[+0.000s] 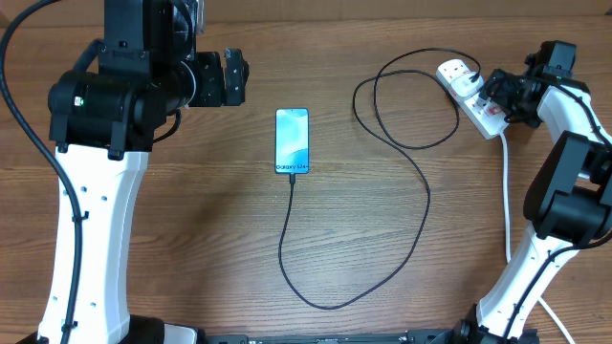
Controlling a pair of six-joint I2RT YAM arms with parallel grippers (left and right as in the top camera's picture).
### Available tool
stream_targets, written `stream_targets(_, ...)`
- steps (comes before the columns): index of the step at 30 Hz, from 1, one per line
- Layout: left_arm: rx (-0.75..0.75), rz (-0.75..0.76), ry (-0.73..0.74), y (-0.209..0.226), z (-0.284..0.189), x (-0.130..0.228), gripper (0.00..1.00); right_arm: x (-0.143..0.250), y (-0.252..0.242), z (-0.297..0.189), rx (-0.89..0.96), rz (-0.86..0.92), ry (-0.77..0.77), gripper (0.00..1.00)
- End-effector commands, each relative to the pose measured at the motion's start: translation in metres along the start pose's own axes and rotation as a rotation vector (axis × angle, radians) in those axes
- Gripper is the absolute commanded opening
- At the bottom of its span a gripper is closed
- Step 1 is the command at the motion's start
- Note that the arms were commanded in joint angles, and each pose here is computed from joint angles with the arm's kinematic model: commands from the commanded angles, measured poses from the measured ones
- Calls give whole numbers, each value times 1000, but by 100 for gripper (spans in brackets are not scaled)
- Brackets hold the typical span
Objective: Plug charger to phone and switch on socket
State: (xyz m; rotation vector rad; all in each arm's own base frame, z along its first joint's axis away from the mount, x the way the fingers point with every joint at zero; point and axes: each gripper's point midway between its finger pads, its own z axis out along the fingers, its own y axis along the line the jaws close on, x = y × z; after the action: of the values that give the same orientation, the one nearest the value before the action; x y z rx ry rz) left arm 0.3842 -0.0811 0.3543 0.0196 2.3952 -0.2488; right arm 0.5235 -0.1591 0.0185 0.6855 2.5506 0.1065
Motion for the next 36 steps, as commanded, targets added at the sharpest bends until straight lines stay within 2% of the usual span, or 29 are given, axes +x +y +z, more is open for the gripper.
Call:
stream_targets(1, -16, -20, -4, 4, 1, -1, 100, 36, 4, 25, -25, -24, 114, 100)
stream_targets(23, -16, -20, -4, 4, 1, -1, 100, 47, 7, 19, -44, -14, 167, 100)
stream_targets(28, -16, -20, -4, 4, 1, -1, 100, 27, 8, -21, -40, 48, 130, 100)
stream_targets(36, -16, -20, -4, 4, 1, -2, 100, -3, 4, -146, 41, 101, -3, 100)
